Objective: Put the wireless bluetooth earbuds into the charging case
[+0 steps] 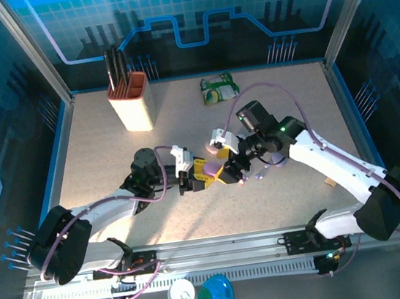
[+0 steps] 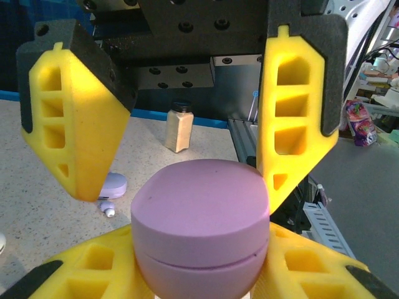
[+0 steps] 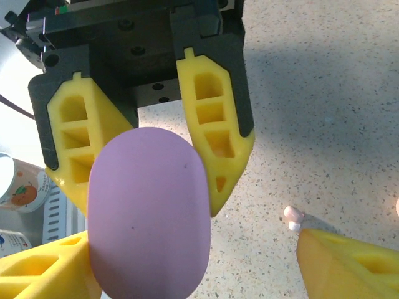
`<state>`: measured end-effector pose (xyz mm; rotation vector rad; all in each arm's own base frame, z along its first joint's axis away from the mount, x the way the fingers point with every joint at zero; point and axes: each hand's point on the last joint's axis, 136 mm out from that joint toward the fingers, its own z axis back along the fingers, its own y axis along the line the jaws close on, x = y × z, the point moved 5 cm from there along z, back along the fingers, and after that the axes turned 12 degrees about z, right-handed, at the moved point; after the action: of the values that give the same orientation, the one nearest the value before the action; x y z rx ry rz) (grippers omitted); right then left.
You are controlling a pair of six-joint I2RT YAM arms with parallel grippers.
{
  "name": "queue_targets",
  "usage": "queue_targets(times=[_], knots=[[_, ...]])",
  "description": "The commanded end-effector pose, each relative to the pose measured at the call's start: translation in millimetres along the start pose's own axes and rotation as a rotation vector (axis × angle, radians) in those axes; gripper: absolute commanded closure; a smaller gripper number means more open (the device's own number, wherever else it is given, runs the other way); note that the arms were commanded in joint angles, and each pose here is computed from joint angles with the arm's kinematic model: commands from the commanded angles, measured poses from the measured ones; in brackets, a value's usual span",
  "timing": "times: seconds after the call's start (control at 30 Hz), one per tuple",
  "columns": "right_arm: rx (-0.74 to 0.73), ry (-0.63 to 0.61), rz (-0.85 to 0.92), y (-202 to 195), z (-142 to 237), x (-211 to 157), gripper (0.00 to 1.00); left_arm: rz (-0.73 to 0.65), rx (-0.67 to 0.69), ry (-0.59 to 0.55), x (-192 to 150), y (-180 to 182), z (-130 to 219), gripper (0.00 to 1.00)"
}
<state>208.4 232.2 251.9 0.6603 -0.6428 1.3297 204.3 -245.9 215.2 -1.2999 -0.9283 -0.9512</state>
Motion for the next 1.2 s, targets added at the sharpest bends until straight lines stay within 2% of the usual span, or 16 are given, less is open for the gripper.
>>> queue_targets(times=[0.0,0.17,0.37,0.57,0.67,0.8,0.93,1.03,1.17], knots=[[-0.12,-0.06,-0.01,-19.0,14.5,7.4,0.21,-0.068,-0.071,0.003,-1.1,-12.3,1.0,0.72],[-0.178,-0.093,-0.051,-27.5,21.7,7.6,0.21,-0.07,-0.056,-0.017,0.9,-10.6,1.1,0.73],[-0.242,-0.143,-0.193,-44.6,37.1,8.7,0.21,-0.056,-0.056,-0.02,0.9,-8.2,-0.2,0.73],[-0.181,-0.239,-0.145,-30.1,45.8,19.1,0.19,-0.067,0.002,-0.06,1.9,-0.9,0.5,0.72],[-0.2,-0.311,-0.13,-25.4,56.0,23.7,0.18,-0.075,0.045,-0.08,2.7,4.9,1.3,0.72],[-0.273,-0.384,-0.26,-36.9,77.4,19.6,0.21,-0.084,0.089,-0.11,5.7,12.5,3.6,0.72],[-0.379,-0.43,-0.432,-58.8,95.0,-1.0,0.23,-0.088,0.105,-0.155,11.4,17.3,7.8,0.72],[-0.453,-0.406,-0.62,-80.8,95.3,-31.6,0.25,-0.089,0.112,-0.175,13.7,19.9,9.0,0.73],[-0.431,-0.305,-0.836,-98.3,71.4,-68.8,0.29,-0.1,0.159,-0.197,15.2,25.1,10.7,0.73]])
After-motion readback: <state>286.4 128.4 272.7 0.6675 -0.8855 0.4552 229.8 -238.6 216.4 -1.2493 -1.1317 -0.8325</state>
